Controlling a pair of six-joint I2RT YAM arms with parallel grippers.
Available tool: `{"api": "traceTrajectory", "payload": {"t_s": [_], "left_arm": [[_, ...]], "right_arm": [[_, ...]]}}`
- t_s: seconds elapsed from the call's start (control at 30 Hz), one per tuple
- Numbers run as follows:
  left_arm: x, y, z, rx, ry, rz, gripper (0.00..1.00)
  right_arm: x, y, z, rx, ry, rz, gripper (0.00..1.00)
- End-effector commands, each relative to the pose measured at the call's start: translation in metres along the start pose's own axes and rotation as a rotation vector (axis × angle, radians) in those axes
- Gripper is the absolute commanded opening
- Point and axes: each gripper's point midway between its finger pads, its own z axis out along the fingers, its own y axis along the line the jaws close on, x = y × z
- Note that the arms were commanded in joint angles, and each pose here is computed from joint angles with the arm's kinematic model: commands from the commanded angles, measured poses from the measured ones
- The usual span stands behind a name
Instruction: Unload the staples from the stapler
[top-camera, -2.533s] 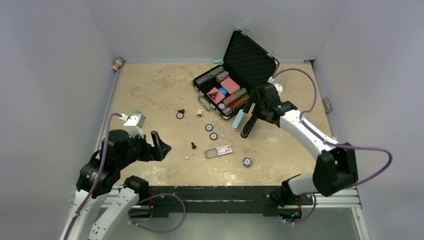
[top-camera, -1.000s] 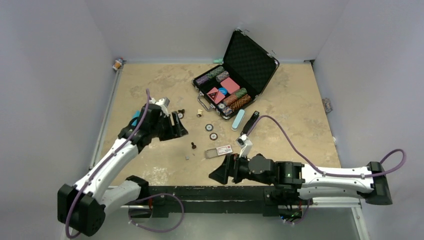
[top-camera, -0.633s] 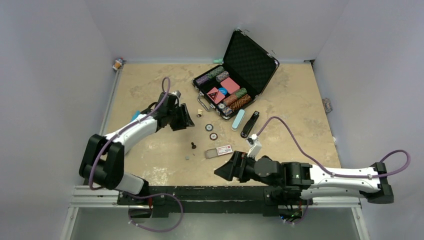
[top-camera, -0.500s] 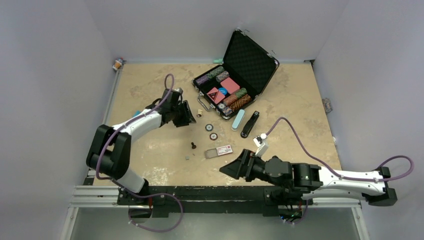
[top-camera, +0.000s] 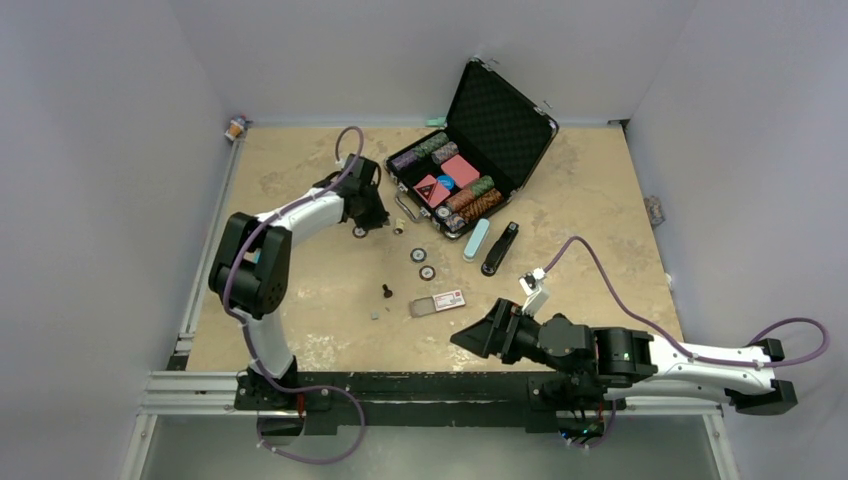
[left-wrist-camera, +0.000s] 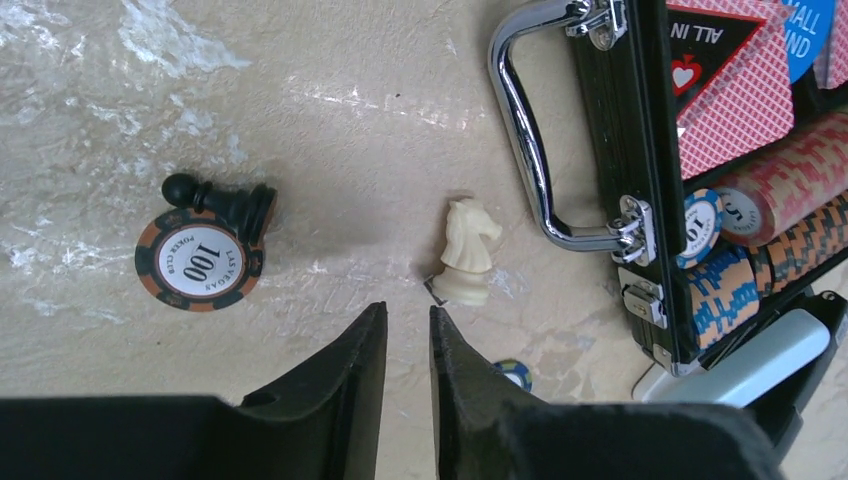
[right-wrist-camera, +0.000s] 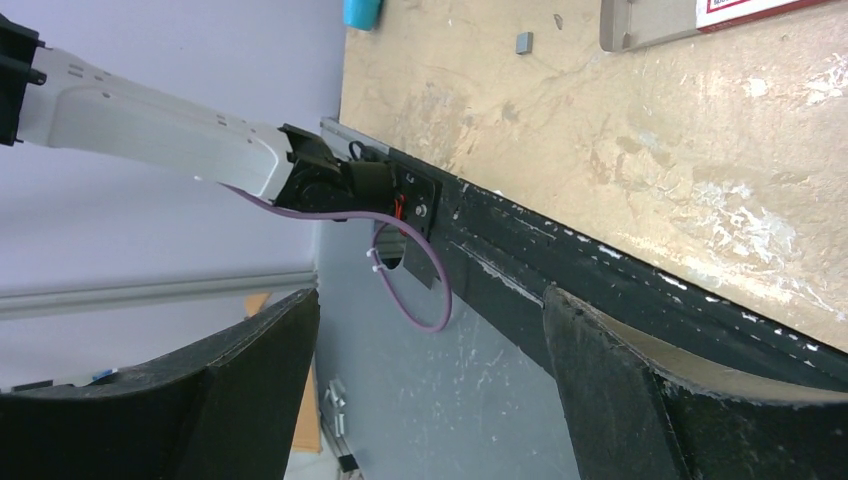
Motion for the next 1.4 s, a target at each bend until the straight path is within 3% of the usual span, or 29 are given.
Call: {"api": "traceTrajectory", "payload": {"t_s": [0.0, 0.07, 0.13, 0.43, 0.57, 0.9, 1.07, 1.23, 1.37], "left_arm": [[-0.014, -0.004, 0.008, -0.019, -0.022, -0.024, 0.29], [-0.015, -0.006, 0.012, -0.015, -0.016, -0.016, 0.41], [-0.016, -0.006, 0.016, -0.016, -0.014, -0.014, 0.44], [-0.007, 0.001, 0.035, -0.074, 0.054, 0.047, 0.26], [0.004, 0.010, 0.035, -0.134, 0.093, 0.132, 0.23], [0.045, -0.015, 0.024, -0.110, 0.139, 0.392, 0.19], [0.076, -0.006, 0.009, -0.048, 0.127, 0.387, 0.12], [0.082, -0.002, -0.013, -0.010, 0.049, 0.415, 0.19], [0.071, -0.006, -0.015, -0.029, 0.027, 0.452, 0.44]], "right_arm": [[-0.007, 0.010, -0.003, -0.019, -0.027, 0.024, 0.86], [-0.007, 0.011, -0.003, -0.020, -0.025, 0.023, 0.86], [-0.007, 0.011, -0.002, -0.020, -0.023, 0.023, 0.86], [-0.005, 0.011, -0.002, -0.022, -0.016, 0.020, 0.86], [-0.004, 0.007, -0.001, -0.011, -0.015, 0.019, 0.86], [-0.003, 0.008, 0.001, -0.013, -0.012, 0.028, 0.86], [0.000, 0.010, 0.003, -0.015, -0.004, 0.029, 0.86], [0.002, 0.011, 0.006, -0.017, 0.003, 0.024, 0.85], [0.002, 0.013, 0.008, -0.013, -0.001, 0.020, 0.85]]}}
